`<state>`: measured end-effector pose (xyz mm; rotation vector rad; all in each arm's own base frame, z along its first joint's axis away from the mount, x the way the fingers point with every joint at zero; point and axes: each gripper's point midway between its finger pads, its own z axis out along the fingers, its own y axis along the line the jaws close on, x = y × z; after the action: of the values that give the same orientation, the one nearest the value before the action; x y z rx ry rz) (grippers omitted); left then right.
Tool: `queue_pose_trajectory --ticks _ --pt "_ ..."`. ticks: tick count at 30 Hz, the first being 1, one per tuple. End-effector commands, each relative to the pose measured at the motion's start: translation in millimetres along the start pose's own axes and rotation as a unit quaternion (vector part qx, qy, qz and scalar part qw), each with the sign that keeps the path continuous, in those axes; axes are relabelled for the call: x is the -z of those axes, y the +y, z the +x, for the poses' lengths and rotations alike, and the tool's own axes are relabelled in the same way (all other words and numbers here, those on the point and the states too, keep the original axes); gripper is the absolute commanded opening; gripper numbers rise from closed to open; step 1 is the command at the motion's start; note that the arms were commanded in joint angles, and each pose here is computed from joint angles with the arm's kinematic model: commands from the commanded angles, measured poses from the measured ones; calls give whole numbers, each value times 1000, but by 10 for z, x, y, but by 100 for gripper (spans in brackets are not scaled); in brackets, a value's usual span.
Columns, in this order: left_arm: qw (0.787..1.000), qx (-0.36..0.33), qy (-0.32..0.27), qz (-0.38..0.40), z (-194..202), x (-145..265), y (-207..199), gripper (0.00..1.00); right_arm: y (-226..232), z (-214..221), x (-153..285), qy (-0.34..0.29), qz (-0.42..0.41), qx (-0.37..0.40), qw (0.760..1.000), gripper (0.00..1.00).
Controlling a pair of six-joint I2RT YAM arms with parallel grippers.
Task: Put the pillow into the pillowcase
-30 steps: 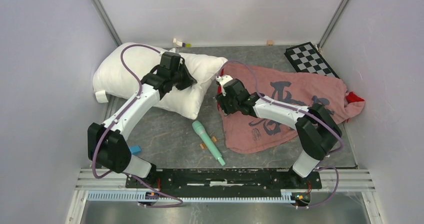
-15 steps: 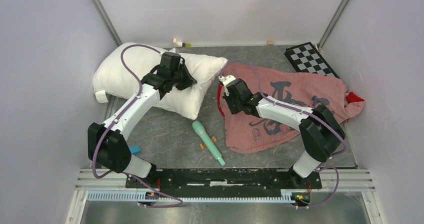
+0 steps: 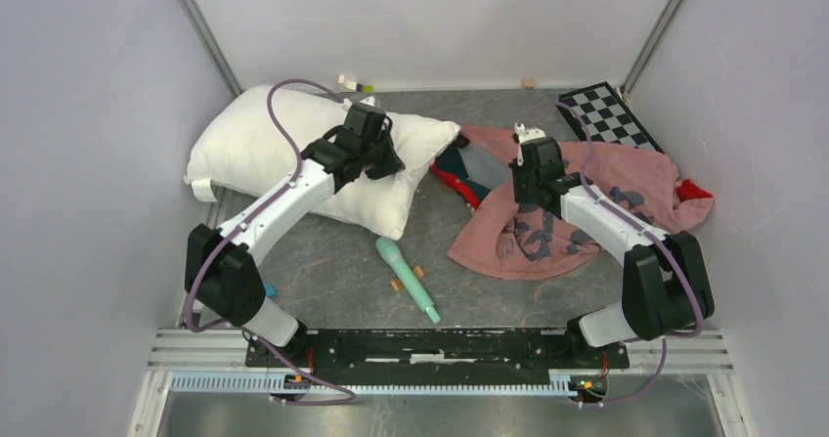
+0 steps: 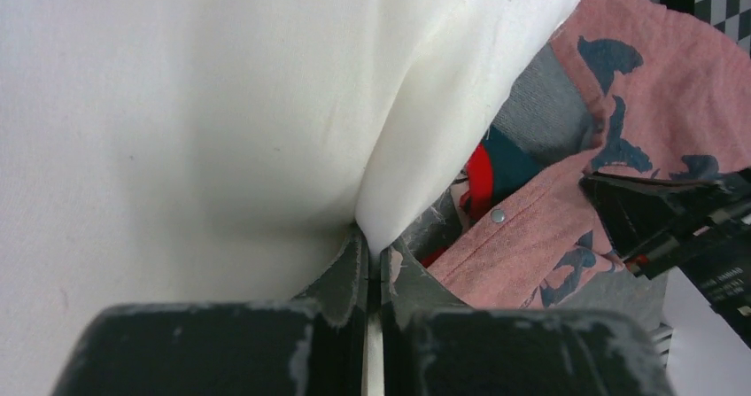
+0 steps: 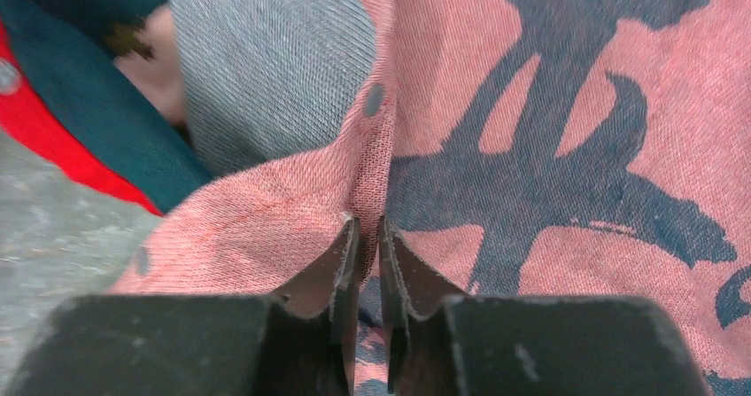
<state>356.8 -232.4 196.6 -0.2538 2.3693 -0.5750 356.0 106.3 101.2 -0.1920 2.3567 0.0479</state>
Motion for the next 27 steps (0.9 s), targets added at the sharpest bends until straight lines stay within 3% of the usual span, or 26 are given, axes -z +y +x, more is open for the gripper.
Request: queue_pose_trajectory --ticks 1,4,9,15,20,27 --pt "999 -8 -32 35 -239 45 -278 2 57 130 -71 25 -21 -5 999 26" --pt "999 -13 -34 27 -256 25 -254 2 140 -17 89 -14 -31 -8 999 45" --pt "999 -16 -33 18 -278 -21 -226 2 439 -173 564 -64 -5 27 998 61" --pt "999 -12 -40 17 -345 4 -213 2 962 314 813 -60 -58 60 995 58" --pt "999 -7 -41 15 -378 -7 -189 2 1407 844 721 -15 -123 83 989 49" --pt "999 -10 -38 6 -367 -39 -139 2 1761 1125 606 6 -160 99 982 52"
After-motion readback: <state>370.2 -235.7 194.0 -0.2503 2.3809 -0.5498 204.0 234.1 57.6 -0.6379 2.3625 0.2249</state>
